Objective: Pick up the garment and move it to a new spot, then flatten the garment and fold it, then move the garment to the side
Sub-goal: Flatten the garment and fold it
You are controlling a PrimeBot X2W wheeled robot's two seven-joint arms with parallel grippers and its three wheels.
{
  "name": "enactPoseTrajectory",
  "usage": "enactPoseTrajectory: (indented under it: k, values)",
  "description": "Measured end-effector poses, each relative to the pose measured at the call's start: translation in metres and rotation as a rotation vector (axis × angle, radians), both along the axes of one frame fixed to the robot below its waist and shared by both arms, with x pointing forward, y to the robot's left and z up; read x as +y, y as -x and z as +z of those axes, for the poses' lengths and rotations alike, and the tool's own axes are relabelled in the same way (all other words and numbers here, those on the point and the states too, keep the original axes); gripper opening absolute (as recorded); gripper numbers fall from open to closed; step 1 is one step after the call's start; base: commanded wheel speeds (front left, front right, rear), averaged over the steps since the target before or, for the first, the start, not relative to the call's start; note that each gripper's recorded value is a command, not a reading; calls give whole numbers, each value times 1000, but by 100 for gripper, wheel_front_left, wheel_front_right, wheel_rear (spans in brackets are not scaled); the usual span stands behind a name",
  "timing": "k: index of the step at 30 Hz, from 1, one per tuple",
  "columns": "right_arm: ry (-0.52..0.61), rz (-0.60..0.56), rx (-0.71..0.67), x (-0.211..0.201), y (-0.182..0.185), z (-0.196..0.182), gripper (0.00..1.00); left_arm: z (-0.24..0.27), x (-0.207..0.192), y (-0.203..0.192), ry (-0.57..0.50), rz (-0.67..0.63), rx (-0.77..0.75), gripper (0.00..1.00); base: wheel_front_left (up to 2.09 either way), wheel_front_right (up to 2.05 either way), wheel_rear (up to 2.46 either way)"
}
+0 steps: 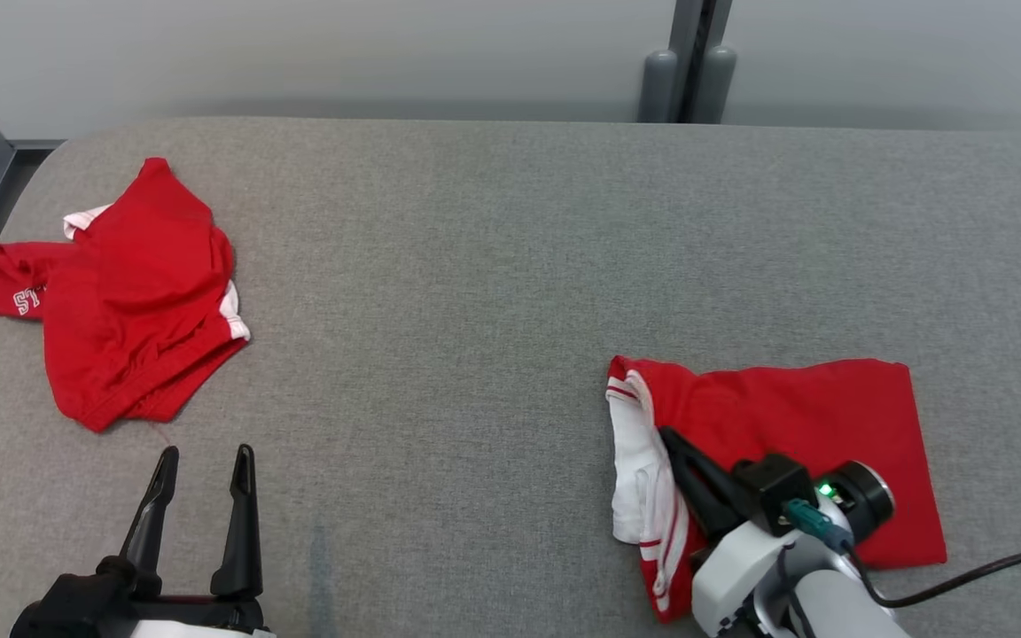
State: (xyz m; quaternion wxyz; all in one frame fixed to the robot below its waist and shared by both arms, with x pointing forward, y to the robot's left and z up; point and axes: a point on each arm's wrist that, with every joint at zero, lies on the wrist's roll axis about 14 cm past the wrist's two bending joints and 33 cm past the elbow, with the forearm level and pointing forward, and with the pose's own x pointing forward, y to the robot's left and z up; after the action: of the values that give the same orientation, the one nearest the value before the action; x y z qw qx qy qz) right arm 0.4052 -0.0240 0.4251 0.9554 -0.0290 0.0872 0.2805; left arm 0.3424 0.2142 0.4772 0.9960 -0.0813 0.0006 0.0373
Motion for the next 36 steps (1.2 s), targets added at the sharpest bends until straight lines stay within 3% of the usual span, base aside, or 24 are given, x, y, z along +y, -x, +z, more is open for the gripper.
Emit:
enactPoseTrajectory:
  k: [13,19,20,21,22,30,36]
  values:
    - [6,198,79,54,22,-18,0,-4,7,4,12,27,13,100,0,0,0]
    - [-84,110,-53,39,4,32,1,3,6,2,12,20,-12,100,0,0,0]
    - [-97,77,-90,30,0,44,21,6,6,0,11,16,-21,100,0,0,0]
    - [-108,42,-123,20,-1,53,72,8,5,-1,9,12,-28,100,0,0,0]
    - [-113,3,-159,7,-2,63,100,10,4,-2,9,7,-34,100,0,0,0]
    - [-70,-367,-336,-135,22,107,100,18,-15,-6,0,-57,-64,100,0,0,0]
    - [-37,-529,-289,-194,57,91,100,20,-24,-1,-1,-85,-69,100,0,0,0]
